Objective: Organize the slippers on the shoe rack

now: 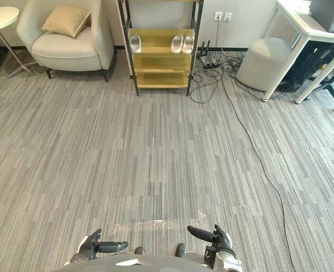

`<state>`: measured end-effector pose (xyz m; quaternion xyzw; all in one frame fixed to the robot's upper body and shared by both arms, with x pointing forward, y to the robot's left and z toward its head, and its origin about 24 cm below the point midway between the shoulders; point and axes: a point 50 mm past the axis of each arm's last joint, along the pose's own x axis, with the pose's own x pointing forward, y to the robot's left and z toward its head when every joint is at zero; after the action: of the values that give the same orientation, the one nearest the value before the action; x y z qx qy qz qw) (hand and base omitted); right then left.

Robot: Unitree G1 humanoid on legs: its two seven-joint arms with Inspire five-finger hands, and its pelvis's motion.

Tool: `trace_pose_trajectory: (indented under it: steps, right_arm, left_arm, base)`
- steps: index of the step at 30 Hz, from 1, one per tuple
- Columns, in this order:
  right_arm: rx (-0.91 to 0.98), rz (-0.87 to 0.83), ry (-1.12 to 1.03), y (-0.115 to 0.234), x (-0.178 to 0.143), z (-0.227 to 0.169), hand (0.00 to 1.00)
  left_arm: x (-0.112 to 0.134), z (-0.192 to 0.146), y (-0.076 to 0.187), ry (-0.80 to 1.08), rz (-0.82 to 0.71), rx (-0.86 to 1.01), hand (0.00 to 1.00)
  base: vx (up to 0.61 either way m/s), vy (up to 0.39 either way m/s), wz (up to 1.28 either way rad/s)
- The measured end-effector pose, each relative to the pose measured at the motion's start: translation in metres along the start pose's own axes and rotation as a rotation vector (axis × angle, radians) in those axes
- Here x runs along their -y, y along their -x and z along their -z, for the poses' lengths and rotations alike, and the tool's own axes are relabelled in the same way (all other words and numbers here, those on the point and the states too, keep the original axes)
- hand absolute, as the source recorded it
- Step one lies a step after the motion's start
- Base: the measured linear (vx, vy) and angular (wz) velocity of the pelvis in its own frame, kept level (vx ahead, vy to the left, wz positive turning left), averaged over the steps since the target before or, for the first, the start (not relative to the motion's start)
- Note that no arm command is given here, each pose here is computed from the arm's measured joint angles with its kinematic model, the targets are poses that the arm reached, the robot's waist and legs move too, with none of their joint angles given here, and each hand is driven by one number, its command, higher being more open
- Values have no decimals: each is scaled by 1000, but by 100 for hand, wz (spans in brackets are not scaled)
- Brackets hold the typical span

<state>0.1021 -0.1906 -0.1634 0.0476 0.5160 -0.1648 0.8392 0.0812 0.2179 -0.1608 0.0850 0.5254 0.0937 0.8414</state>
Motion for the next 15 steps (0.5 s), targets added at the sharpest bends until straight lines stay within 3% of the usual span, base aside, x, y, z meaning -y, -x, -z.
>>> trace_pose_trajectory:
  steps: [15]
  right_arm:
    - [3, -2, 17, 0, -1, 0, 100]
  left_arm:
    - [0, 1, 0, -3, -5, -3, 100]
  base:
    - [-12, -4, 0]
